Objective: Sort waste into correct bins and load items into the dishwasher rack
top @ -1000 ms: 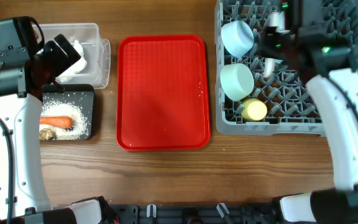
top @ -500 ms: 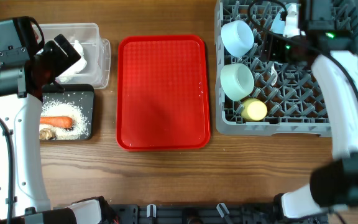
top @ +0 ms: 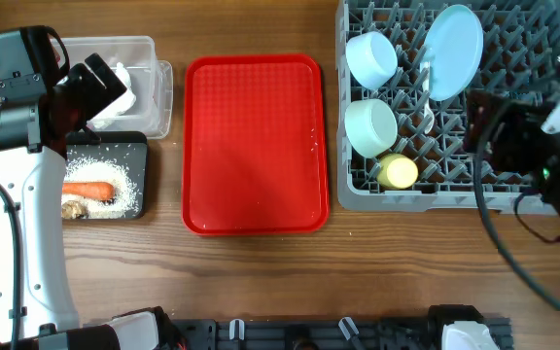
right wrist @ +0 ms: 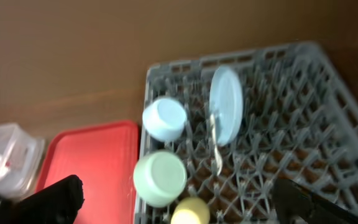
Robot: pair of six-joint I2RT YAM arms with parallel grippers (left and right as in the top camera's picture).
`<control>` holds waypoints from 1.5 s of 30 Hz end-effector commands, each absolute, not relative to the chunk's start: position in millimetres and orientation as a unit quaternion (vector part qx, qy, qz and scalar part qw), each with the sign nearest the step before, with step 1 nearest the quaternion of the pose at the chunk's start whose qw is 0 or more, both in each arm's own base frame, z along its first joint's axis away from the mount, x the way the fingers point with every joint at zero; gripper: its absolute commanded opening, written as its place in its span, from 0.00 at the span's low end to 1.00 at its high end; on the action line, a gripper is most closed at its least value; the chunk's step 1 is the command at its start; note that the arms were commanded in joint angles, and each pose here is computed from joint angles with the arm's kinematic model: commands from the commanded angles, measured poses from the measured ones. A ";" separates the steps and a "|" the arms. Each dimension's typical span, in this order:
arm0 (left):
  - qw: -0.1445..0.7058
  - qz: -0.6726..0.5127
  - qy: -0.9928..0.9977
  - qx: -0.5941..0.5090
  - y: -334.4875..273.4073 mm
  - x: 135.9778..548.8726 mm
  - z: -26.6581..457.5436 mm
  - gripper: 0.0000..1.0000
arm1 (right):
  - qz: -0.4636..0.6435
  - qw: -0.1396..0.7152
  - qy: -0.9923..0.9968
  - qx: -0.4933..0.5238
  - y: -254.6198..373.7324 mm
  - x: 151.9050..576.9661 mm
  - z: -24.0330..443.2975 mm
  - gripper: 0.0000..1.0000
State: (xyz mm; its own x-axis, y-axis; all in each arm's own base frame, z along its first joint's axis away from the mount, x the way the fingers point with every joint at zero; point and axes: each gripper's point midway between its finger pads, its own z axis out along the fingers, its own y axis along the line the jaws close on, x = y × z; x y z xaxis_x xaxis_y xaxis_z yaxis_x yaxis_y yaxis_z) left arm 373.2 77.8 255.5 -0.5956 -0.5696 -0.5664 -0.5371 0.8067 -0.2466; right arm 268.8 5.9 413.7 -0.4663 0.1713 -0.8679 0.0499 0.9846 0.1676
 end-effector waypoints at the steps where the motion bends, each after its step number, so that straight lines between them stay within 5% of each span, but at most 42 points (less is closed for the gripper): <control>1: 0.333 -0.022 0.889 -0.315 81.2 375.1 260.3 1.00 | 0.046 0.565 0.820 0.080 -3.3 270.4 402.7 1.00; 11: 0.333 -0.022 0.889 -0.315 81.2 375.1 260.3 1.00 | 0.105 0.734 0.670 0.025 19.9 242.9 267.6 1.00; 21: 0.333 -0.022 0.889 -0.315 81.2 375.1 260.3 1.00 | 0.111 0.699 0.706 0.020 27.7 245.1 175.1 1.00; 38: 0.345 -0.024 0.886 -0.309 77.7 368.7 271.1 1.00 | 0.110 0.692 0.713 0.021 27.8 246.4 171.0 1.00; 45: 0.584 -0.086 0.770 -0.242 45.8 327.4 296.4 1.00 | 0.110 0.692 0.713 0.021 27.8 246.4 171.0 1.00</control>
